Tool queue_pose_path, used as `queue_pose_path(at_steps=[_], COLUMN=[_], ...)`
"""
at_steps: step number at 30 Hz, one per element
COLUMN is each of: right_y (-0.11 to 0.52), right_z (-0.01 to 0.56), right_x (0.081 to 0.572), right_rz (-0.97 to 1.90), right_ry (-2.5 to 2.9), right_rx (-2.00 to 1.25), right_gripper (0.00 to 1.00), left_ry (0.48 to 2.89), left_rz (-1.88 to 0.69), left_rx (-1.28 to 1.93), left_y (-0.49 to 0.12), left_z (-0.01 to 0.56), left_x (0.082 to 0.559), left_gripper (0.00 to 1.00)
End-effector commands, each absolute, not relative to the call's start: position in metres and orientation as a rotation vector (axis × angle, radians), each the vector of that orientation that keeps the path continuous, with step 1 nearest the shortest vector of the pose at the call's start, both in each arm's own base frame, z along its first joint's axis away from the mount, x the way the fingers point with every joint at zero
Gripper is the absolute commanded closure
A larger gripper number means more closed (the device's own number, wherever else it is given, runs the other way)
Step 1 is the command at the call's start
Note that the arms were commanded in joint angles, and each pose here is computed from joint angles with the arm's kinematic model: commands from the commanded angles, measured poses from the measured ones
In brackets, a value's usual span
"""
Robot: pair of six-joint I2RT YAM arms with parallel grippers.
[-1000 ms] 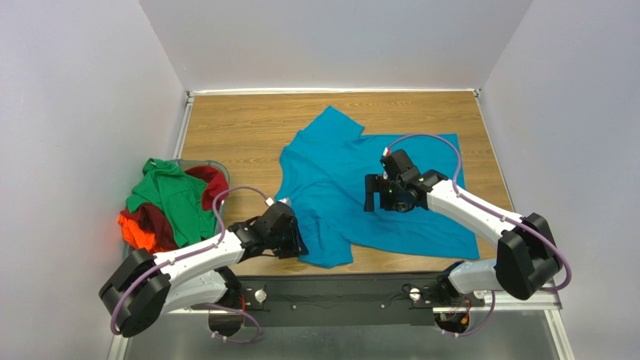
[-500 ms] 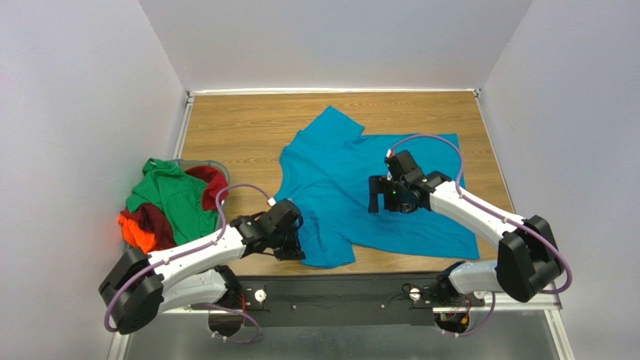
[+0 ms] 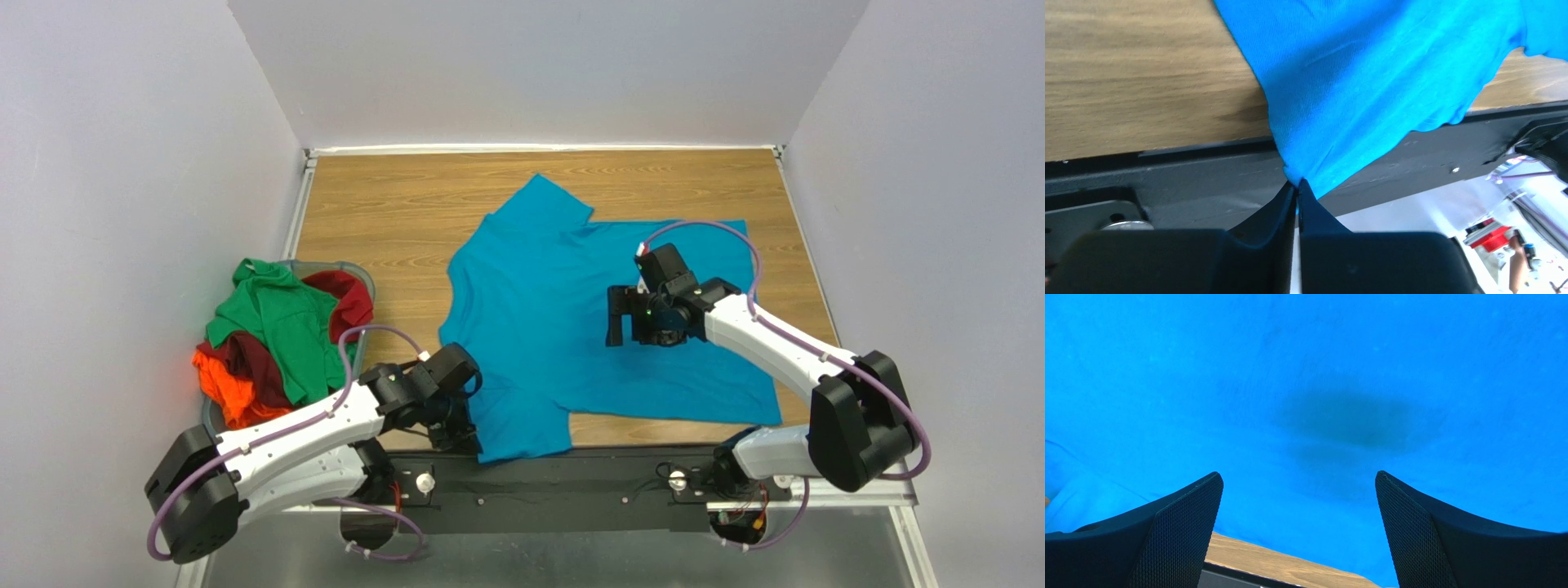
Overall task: Fold and stack the t-shirts
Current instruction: Flatten the tshirt out
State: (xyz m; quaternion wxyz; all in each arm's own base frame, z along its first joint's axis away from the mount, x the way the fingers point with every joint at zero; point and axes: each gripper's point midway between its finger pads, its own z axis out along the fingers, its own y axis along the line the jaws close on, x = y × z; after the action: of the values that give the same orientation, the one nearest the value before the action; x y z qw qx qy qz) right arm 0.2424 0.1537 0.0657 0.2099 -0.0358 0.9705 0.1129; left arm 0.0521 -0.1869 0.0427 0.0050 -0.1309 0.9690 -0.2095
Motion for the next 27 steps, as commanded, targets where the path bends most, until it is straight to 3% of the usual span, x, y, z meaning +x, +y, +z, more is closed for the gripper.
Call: queue_pose_path(at_steps=[1,3,6,7,9,15,18,22,27], right_y=[0.148,0.147,0.141,0.139,0.136,0.126,0.108,0.078,0.019], right_z=[0.058,0.059,0.060,0.061,0.063,0.075,0.085,0.099,0.103], right_x=[0.237,0.238,0.242,0.243,0.246,0.263,0.284,0.315,0.351], right_rz=[0.298,0.287,0.245,0.227,0.207,0.177,0.119,0.092,-0.029], right_ry=[2.737,2.731,2.715,2.707,2.694,2.640,2.590,2.529,2.465], right_rx=[-0.104,-0.097,-0.072,-0.063,-0.041,0.058,0.172,0.325,0.519], right_gripper=[0.00,0.00,0.00,0.00,0.00,0.00,0.00,0.00,0.00], left_ry=[3.102,3.108,3.080,3.065,3.044,2.828,2.675,2.404,2.303], left_rz=[-0.673,-0.657,-0.625,-0.595,-0.552,-0.356,-0.253,-0.354,-0.290], left_rx=[-0.419,-0.380,-0.326,-0.285,-0.229,-0.147,-0.144,-0.146,-0.147], left_y=[-0.189,-0.189,-0.193,-0.195,-0.198,-0.202,-0.208,-0.228,-0.213], left_z=[0.050,0.051,0.059,0.064,0.074,0.101,0.121,0.171,0.174], left_x=[0.038,0.038,0.049,0.056,0.066,0.134,0.193,0.287,0.373], left_gripper=[0.85,0.78,0.44,0.19,0.06,0.02,0.02,0.02,0.02])
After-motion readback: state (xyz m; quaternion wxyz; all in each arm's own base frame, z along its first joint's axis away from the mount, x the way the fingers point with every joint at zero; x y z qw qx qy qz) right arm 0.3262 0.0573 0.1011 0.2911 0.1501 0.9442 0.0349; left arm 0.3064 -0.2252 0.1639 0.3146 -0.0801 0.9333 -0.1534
